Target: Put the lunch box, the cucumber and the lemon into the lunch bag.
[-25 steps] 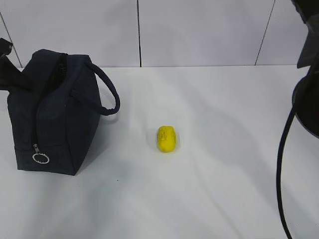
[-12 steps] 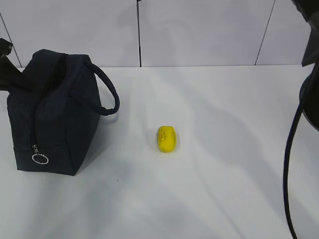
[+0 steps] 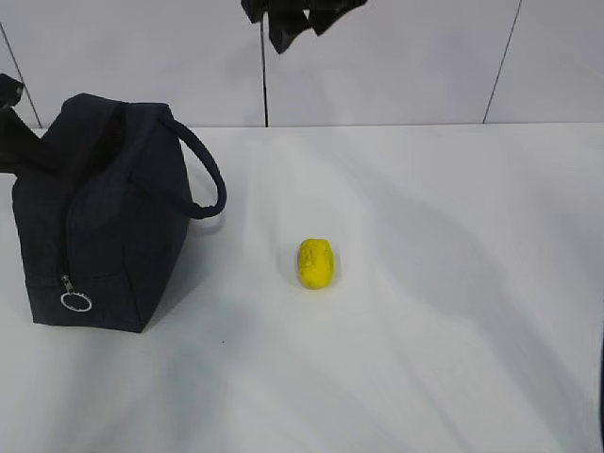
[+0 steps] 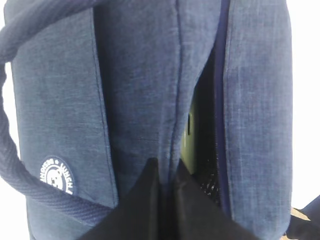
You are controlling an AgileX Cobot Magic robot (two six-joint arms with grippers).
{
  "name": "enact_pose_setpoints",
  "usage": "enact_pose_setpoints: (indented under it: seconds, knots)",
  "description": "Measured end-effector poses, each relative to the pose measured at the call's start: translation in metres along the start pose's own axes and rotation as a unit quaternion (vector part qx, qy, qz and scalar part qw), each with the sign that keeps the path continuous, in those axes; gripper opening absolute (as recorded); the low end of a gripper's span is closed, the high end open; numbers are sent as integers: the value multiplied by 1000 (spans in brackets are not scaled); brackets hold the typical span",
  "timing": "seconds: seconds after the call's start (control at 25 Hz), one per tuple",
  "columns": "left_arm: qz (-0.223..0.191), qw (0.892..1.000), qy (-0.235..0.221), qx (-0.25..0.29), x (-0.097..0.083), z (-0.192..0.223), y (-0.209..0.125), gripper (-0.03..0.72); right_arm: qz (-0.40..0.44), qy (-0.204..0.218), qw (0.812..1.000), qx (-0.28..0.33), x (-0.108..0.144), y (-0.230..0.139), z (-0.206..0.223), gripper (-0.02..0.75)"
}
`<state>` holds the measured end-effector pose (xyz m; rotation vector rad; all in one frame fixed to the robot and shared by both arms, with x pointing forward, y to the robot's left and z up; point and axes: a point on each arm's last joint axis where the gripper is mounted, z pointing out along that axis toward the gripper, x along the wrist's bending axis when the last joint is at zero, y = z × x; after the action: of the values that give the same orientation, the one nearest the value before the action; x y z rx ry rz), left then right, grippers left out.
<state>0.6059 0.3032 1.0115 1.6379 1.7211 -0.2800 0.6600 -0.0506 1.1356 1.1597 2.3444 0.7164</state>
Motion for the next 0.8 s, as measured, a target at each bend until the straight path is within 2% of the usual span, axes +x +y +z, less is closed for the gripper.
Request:
enact_pose_setpoints:
  seconds: [0.16, 0.4, 0.68, 0.8]
  knots:
    - [2, 1000, 3, 3, 0, 0, 0, -1, -4, 4, 999, 45, 1, -20, -18, 426]
    - [4, 1000, 2, 10, 0, 0, -2, -1, 8, 6, 997, 75, 1, -53, -66, 426]
    - [5, 1000, -3, 21, -1, 0, -4, -1, 67, 5, 989, 133, 7, -99, -72, 426]
    - [5, 1000, -5, 24, -1, 0, -4, -1, 101, 2, 986, 134, 11, -121, -66, 426]
